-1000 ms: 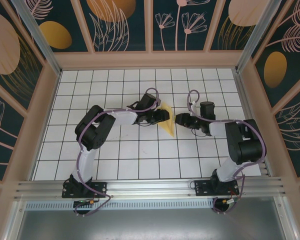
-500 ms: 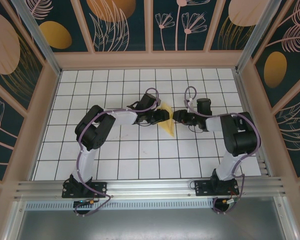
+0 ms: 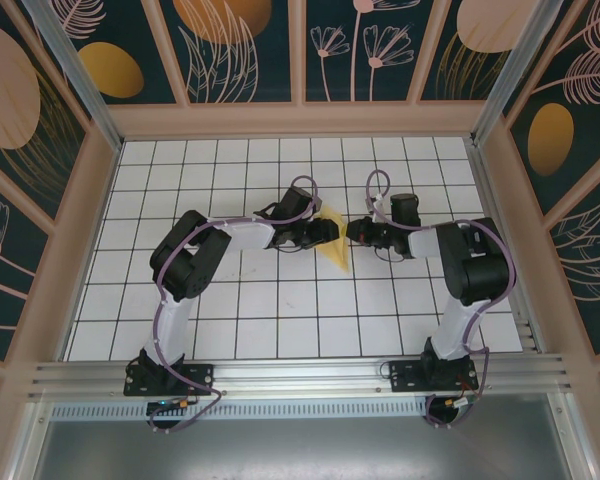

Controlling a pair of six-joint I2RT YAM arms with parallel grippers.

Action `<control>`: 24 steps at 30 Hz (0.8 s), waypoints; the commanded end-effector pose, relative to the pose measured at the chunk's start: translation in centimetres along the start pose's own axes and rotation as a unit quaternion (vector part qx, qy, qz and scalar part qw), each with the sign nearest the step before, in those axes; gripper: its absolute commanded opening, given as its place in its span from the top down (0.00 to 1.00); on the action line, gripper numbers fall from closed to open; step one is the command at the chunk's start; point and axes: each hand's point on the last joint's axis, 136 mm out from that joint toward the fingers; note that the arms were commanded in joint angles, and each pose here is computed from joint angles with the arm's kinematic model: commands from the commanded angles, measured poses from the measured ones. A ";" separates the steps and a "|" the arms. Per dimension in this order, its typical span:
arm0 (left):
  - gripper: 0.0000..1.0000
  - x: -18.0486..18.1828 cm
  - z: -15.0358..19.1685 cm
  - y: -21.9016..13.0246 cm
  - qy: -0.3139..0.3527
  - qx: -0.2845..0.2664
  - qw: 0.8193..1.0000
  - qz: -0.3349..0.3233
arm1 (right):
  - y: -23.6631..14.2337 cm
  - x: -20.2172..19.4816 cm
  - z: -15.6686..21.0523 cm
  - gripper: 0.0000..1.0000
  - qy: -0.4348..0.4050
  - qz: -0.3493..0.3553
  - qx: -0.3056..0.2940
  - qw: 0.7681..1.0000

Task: Fold a paper plane with a square sheet of paper (fold left side to right side)
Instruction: Fourth fold the wing at the center of the table.

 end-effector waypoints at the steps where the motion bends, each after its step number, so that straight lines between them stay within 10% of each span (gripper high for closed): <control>1: 0.49 5.1 1.9 1.5 -0.028 0.020 0.997 -0.074 | 0.6 -0.4 -0.4 0.99 -0.014 0.007 0.005 1.000; 24: 0.49 5.0 1.9 1.6 -0.026 0.022 0.997 -0.073 | 1.9 -2.2 1.0 0.99 -0.007 0.034 0.037 0.999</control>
Point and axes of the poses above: each hand's point on the last joint's axis, 136 mm out from that joint toward the fingers, its own y axis out along the fingers, its own x axis along the line the jaws close on, z = x × y, and after that the axes turned 4 degrees about -y, right-handed
